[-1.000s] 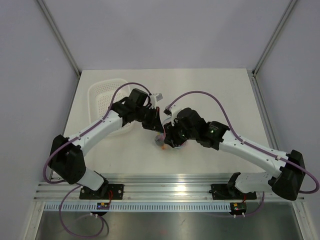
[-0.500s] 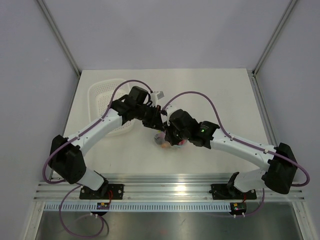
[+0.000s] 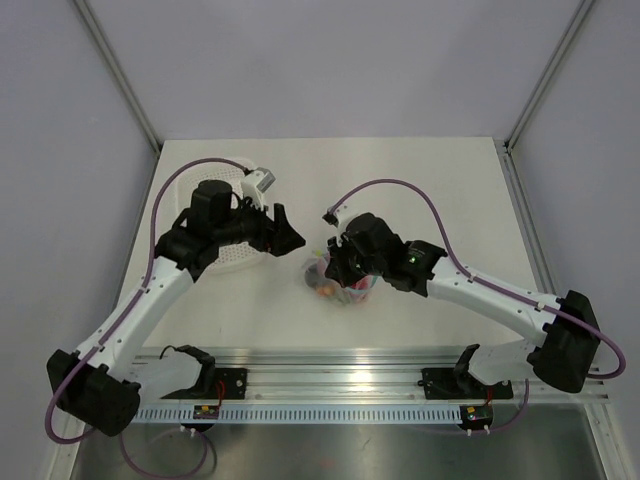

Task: Place the food in the zip-top bag and seal the zipper
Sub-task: Zip the zipper food storage bag at the center of the board.

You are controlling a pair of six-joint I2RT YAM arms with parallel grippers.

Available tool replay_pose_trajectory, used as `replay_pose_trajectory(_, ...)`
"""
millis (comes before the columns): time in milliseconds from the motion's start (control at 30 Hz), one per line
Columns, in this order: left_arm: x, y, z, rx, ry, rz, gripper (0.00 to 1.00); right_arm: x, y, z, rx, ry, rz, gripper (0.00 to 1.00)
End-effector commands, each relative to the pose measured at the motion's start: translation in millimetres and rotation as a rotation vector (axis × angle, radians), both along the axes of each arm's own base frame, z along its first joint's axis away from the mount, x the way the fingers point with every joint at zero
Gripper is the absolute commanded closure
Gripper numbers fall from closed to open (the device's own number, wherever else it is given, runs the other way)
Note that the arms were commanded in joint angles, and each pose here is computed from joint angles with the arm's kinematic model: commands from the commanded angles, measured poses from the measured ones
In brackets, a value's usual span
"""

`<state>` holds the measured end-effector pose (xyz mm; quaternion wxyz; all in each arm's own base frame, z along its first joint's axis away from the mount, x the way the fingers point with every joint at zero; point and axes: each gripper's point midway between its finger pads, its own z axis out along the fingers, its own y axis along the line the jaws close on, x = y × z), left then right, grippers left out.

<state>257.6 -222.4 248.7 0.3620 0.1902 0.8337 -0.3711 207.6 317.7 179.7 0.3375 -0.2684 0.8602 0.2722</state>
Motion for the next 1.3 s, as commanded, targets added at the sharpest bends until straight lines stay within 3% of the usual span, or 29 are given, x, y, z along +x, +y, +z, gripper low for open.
replay_pose_trajectory(0,-2,-4,11,-0.064,-0.193,-0.066,0.22,5,12,40,0.168,-0.013,0.023,1.0)
replay_pose_trajectory(167,-33,-13,-6,-0.154,-0.226,-0.2,0.27,7,9,54,0.23,0.012,0.051,1.0)
replay_pose_trajectory(233,-39,-19,-3,-0.186,-0.303,-0.26,0.31,5,9,55,0.232,0.027,0.072,1.0)
replay_pose_trajectory(367,-34,-13,-14,-0.144,-0.392,-0.241,0.3,2,10,58,0.23,0.031,0.098,1.0)
replay_pose_trajectory(600,-38,-26,-24,-0.175,-0.374,-0.346,0.33,1,14,57,0.232,0.043,0.121,1.0)
replay_pose_trajectory(767,-43,-35,-29,-0.2,-0.322,-0.411,0.46,2,21,52,0.231,0.063,0.144,1.0)
replay_pose_trajectory(1100,-40,-43,-21,-0.224,-0.338,-0.41,0.55,1,23,52,0.228,0.065,0.161,1.0)
replay_pose_trajectory(1200,-39,-47,-23,-0.231,-0.318,-0.417,0.65,2,25,54,0.232,0.061,0.165,1.0)
replay_pose_trajectory(1233,-39,-47,-23,-0.232,-0.316,-0.416,0.75,3,26,55,0.233,0.059,0.167,1.0)
replay_pose_trajectory(1267,-38,-48,-23,-0.234,-0.307,-0.414,0.75,2,26,55,0.233,0.064,0.171,1.0)
